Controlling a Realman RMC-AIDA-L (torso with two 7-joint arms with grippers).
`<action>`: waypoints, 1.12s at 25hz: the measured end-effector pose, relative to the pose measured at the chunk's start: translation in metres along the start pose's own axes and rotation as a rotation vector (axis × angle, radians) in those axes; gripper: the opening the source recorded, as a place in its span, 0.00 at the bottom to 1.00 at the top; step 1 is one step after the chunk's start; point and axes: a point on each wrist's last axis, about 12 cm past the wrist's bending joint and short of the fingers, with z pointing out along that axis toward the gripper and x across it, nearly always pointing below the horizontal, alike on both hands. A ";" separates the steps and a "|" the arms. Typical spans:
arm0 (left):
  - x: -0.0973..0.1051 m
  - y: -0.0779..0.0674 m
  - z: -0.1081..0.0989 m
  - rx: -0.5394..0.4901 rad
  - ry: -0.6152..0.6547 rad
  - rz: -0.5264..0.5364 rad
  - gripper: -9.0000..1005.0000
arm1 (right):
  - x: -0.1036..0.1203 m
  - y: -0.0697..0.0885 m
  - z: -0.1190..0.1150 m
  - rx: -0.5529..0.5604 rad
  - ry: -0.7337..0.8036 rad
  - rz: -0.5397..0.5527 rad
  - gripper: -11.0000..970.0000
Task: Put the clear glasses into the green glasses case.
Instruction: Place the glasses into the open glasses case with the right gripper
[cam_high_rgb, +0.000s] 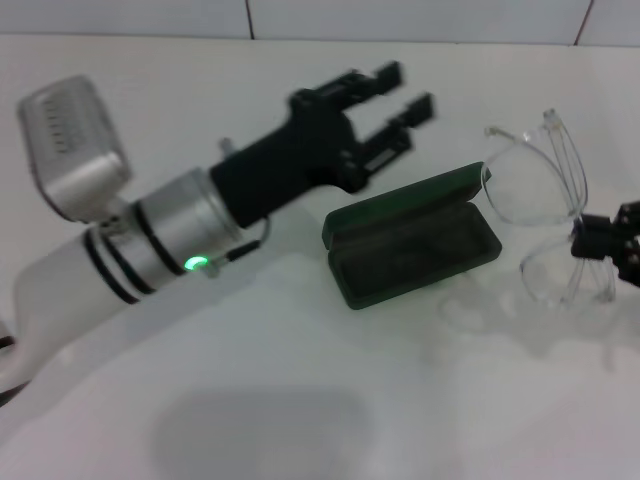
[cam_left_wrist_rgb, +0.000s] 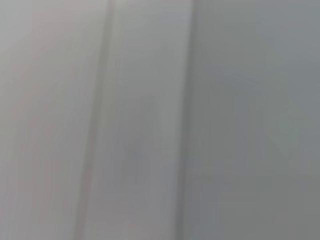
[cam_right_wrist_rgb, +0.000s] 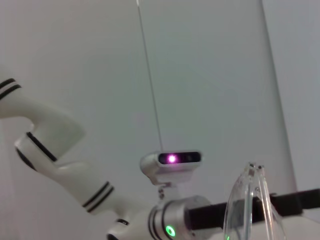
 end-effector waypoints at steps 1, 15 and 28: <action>-0.001 0.004 -0.006 -0.028 -0.006 0.000 0.51 | -0.002 -0.002 0.000 0.004 0.006 -0.004 0.06; -0.023 0.043 -0.084 -0.294 -0.074 -0.047 0.51 | -0.106 -0.062 0.086 -0.112 0.592 -0.097 0.06; -0.023 0.048 -0.089 -0.317 -0.051 -0.070 0.51 | -0.110 -0.067 0.175 -0.205 1.064 -0.271 0.06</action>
